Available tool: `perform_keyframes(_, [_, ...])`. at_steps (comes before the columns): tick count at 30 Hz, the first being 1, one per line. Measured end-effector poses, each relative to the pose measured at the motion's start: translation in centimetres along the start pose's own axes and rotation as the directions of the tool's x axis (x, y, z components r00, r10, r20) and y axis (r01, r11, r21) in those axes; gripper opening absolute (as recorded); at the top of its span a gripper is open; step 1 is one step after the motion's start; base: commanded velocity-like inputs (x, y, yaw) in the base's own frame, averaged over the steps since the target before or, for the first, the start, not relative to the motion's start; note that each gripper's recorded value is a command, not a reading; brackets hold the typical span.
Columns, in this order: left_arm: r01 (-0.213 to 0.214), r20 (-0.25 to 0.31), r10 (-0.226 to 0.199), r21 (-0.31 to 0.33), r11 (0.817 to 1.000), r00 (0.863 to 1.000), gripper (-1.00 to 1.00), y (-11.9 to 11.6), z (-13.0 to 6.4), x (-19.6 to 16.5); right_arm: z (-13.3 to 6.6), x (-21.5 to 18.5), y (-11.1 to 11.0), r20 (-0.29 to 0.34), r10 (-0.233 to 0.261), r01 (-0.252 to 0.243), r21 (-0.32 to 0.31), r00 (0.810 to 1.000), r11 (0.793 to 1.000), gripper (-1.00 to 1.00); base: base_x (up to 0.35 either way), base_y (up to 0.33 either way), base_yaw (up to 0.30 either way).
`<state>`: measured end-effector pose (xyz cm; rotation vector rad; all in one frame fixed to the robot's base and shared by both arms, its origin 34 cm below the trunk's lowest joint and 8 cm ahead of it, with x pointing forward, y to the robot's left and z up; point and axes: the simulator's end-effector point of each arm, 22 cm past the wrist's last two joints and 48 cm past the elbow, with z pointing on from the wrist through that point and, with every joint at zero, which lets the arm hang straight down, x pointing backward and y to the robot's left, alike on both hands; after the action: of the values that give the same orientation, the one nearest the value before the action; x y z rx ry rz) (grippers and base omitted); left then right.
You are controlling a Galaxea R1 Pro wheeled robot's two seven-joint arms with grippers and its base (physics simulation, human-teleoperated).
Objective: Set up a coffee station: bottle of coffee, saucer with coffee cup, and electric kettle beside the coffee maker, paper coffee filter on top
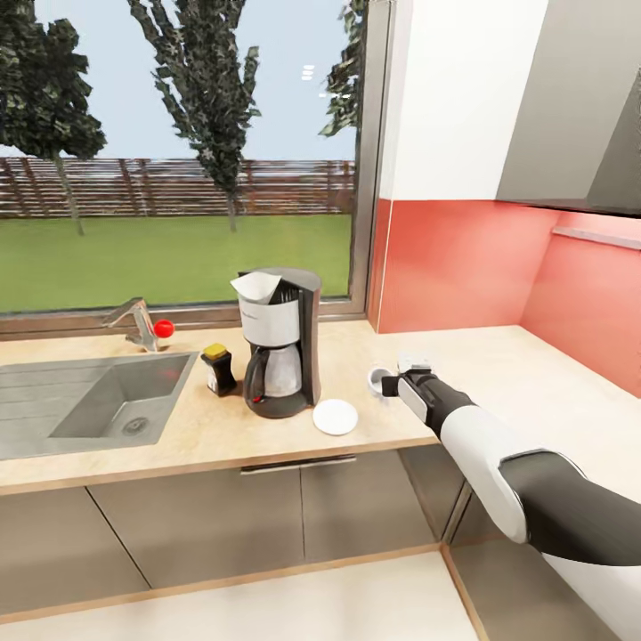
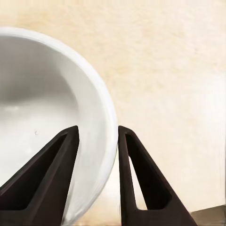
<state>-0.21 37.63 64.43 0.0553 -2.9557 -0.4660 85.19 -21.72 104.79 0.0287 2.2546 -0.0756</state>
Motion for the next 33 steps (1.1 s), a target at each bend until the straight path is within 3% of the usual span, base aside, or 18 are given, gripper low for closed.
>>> perform_keyframes(12, [0.006, 0.018, -0.006, 0.002, 1.0, 1.0, 1.0, -0.2, 0.1, -0.7, -0.7, 0.1, -0.2, -0.005, 0.001, -0.001, 0.004, 1.0, 1.0, -1.0, 0.0, 0.002, 0.0])
perform_keyframes(18, [0.009, 0.027, -0.009, 0.003, 1.0, 1.0, 1.0, -0.2, 0.1, -1.1, -0.9, 1.3, 1.0, -0.033, -0.006, 0.005, -0.008, 0.999, 1.0, -1.0, 0.0, 0.088, 0.0])
perform_keyframes(25, [0.011, 0.038, -0.012, 0.004, 1.0, 0.999, 1.0, -0.3, 0.1, -1.5, -1.5, 0.9, 1.2, -0.025, -0.007, 0.007, -0.01, 1.0, 1.0, -1.0, 0.0, 0.205, 0.0])
perform_keyframes(33, [0.013, 0.05, -0.013, 0.005, 1.0, 0.999, 1.0, -0.3, 0.2, -1.9, -2.1, 0.3, 1.2, -0.013, -0.005, 0.005, -0.01, 1.0, 1.0, -1.0, -0.136, 0.02, 0.0])
